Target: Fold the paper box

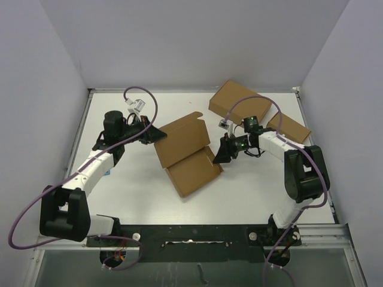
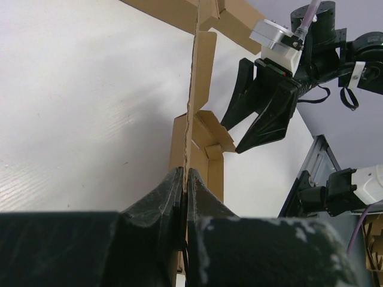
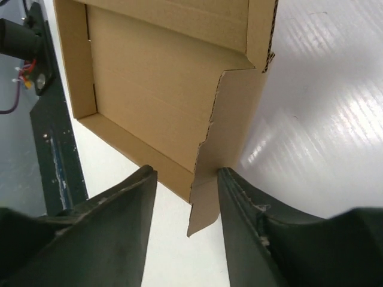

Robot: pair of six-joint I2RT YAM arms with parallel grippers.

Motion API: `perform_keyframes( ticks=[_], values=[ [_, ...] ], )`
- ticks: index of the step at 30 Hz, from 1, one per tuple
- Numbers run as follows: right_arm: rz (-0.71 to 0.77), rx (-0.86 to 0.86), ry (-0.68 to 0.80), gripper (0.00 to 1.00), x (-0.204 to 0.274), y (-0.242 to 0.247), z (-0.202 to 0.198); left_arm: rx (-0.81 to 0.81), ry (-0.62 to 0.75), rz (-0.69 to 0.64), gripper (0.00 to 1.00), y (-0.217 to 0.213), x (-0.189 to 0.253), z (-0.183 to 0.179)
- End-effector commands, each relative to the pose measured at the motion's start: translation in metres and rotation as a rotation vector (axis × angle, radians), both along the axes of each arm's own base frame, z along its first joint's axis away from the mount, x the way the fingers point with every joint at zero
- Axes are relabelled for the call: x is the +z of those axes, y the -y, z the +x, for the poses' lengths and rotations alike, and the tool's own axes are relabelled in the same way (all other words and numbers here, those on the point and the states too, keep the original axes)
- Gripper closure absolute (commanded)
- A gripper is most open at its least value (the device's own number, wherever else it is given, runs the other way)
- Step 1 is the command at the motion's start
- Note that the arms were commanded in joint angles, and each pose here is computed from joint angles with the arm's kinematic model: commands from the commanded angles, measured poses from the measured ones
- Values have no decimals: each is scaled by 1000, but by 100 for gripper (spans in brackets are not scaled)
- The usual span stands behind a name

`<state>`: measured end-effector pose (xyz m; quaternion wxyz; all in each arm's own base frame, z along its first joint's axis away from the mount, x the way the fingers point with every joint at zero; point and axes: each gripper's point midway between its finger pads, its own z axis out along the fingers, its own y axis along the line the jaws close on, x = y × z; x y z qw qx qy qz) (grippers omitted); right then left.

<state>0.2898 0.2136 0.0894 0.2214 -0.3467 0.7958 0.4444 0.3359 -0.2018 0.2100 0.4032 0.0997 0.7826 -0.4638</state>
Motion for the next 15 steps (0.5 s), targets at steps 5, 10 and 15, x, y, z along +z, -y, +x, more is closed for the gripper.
perform_keyframes(
  ticks=[5,10,15],
  values=[
    [214,1,-96,50,29,-6,7,-30,70,-7,100,4,12,5],
    [287,-30,-173,48,32,-2,10,-35,65,-9,100,5,11,5],
    [329,-92,-258,51,23,7,20,-37,66,-11,100,5,11,5]
  ],
)
